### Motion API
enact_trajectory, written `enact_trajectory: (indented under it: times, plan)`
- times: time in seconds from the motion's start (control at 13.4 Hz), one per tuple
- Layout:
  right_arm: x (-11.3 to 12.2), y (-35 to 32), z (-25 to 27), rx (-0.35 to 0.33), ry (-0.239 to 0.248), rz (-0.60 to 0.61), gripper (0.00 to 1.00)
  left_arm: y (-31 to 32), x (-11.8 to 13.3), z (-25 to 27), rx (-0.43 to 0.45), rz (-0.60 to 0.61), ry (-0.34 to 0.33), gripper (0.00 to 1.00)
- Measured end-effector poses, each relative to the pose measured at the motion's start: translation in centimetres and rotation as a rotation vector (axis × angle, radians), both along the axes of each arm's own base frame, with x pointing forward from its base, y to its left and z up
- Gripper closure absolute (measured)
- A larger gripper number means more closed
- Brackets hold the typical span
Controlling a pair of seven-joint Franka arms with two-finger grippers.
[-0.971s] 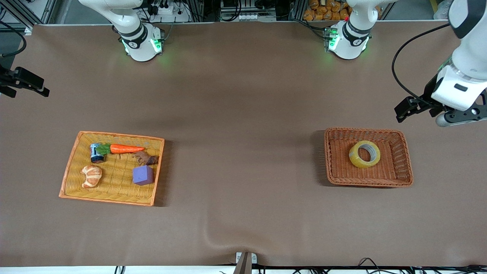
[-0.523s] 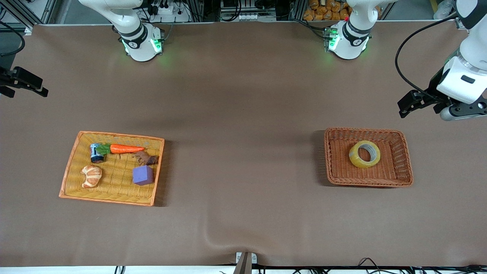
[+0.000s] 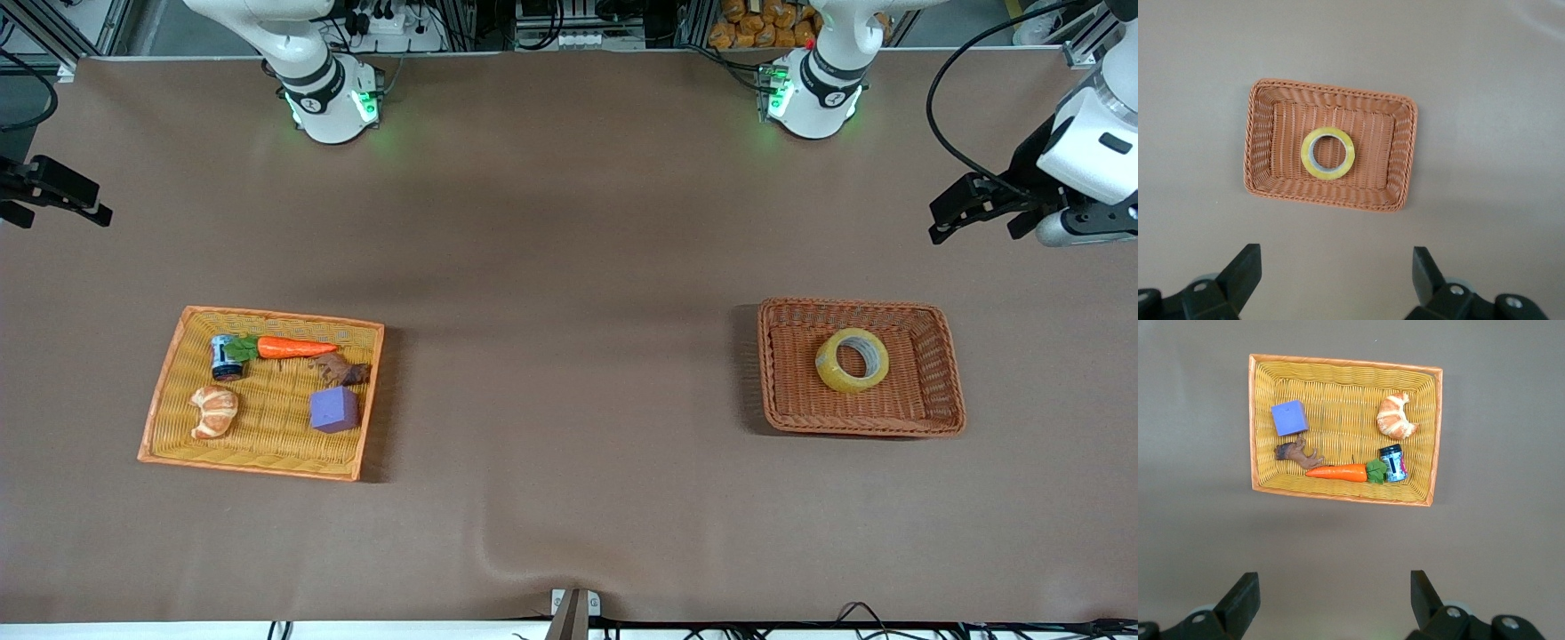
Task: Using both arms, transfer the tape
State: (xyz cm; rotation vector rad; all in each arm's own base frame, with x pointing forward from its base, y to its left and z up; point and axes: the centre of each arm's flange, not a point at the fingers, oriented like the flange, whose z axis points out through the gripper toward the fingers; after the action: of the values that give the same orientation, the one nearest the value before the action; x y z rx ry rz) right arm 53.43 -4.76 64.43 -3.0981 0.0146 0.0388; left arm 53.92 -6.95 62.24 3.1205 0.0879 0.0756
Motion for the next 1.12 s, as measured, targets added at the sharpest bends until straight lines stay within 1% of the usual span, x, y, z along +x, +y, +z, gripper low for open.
enact_trajectory:
  times: [0.15,0.22,0.37,1.12]
  plan:
    - [0.0,0.0,0.0,0.0,0.0,0.0,0.0,-0.2,0.5,-0.7,-0.002,-0.025,0.021,0.0]
    - [0.0,0.0,0.0,0.0,0.0,0.0,0.0,-0.2,0.8,-0.8,-0.001,-0.03,0.046,0.0]
    - [0.0,0.0,0.0,0.0,0.0,0.0,0.0,-0.5,1.4,-0.2,-0.001,-0.038,0.066,0.0]
    - [0.0,0.0,0.0,0.0,0.0,0.0,0.0,-0.4,1.5,1.2,0.004,-0.05,0.068,0.0]
